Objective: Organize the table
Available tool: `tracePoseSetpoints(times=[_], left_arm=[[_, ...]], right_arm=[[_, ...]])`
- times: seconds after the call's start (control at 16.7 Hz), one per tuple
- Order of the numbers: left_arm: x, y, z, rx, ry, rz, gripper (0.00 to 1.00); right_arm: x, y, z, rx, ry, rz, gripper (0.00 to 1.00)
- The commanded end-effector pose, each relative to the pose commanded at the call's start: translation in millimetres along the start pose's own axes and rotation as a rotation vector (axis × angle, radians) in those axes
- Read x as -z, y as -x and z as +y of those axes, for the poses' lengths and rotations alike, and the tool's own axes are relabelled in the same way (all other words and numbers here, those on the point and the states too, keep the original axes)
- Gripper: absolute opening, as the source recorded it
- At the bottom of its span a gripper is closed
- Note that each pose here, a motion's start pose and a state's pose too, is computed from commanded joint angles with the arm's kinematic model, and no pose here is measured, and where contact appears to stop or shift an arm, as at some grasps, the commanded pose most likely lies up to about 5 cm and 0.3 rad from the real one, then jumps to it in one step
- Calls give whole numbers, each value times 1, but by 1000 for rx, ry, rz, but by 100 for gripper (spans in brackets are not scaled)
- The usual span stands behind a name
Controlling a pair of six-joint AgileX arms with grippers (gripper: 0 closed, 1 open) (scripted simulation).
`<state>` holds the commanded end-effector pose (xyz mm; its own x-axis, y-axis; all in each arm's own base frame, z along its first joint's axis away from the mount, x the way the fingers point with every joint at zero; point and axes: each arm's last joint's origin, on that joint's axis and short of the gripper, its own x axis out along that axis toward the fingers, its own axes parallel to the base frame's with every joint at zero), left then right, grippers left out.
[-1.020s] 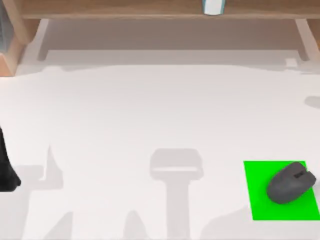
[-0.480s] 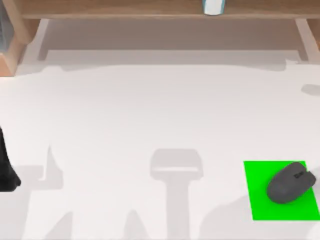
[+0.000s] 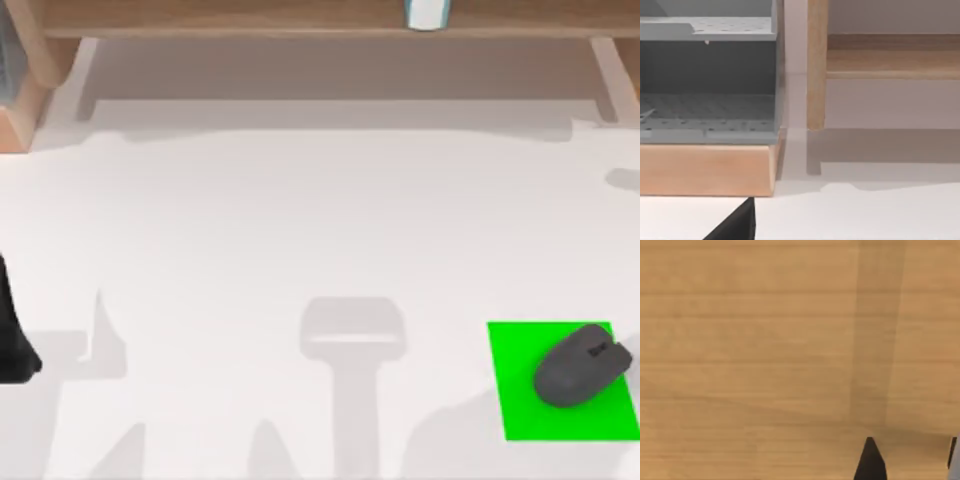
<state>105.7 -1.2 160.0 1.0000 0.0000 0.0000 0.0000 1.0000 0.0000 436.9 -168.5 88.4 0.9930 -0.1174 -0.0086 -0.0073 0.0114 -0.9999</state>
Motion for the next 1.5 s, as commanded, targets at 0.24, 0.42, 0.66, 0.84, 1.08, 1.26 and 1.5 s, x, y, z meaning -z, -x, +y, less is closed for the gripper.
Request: tracePoseSetpoints(times=[0.24,0.42,0.66,0.84,1.08,1.26,1.5], left_arm=[[0,0,0,0,0,0,100],[0,0,0,0,0,0,100],[0,0,0,0,0,0,100],[0,0,0,0,0,0,100],[0,0,0,0,0,0,100],[0,0,0,0,0,0,100],[0,0,0,0,0,0,100]], right_arm=[[0,0,0,0,0,0,90],[0,0,0,0,0,0,100],[0,0,0,0,0,0,100],[3,8,14,-52,-20,12,100],[-2,7,-6,-39,-55,13,100],[-15,13,-52,-19,-147,14,100],[-45,55,-138,19,-347,8,100]])
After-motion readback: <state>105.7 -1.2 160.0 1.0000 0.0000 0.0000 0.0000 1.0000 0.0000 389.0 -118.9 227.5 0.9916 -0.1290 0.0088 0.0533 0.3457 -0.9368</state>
